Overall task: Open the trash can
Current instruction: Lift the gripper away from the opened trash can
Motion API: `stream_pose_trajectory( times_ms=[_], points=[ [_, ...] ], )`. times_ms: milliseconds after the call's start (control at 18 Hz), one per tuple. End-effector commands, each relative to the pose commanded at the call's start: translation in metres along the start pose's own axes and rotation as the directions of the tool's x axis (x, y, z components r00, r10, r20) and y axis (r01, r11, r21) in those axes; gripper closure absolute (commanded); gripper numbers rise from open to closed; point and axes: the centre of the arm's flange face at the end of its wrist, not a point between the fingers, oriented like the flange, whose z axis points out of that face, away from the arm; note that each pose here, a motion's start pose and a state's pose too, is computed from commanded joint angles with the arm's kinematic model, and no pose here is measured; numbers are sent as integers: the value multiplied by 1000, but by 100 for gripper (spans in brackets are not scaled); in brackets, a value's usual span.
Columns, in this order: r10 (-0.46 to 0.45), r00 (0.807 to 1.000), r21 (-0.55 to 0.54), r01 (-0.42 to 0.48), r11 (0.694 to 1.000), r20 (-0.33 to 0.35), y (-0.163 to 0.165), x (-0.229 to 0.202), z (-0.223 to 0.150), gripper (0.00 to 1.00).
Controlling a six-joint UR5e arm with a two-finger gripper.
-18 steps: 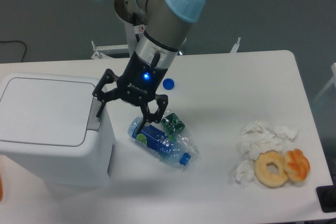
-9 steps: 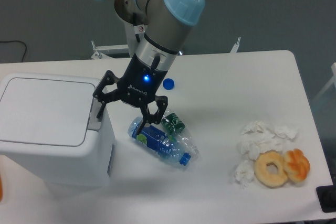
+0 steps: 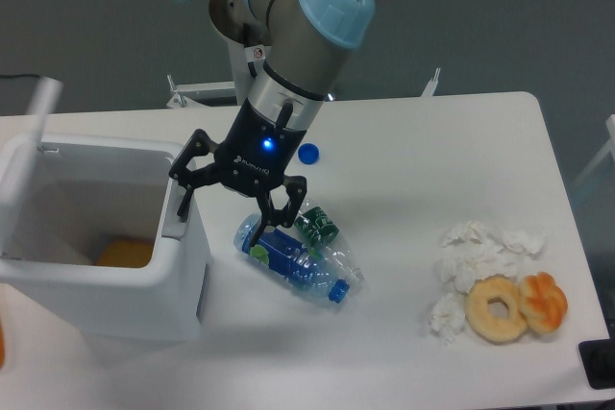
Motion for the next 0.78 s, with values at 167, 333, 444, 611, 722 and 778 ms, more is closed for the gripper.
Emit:
stream_pose_trajectory(
  times_ms=[167, 333, 444, 611, 722, 778],
  points=[
    [49, 999, 36, -50, 998, 24, -17, 3, -20, 0],
    [88, 995, 46, -90, 995, 42, -21, 0, -30, 0],
    [99, 993, 54, -102, 993, 56, -21, -7, -37, 0],
    [143, 987, 66, -148, 987, 77, -22, -9, -50, 0],
    [188, 977, 75, -196, 978, 103, -21, -13, -65, 0],
    [219, 969, 72, -228, 971, 114, -19, -14, -70, 0]
  ],
)
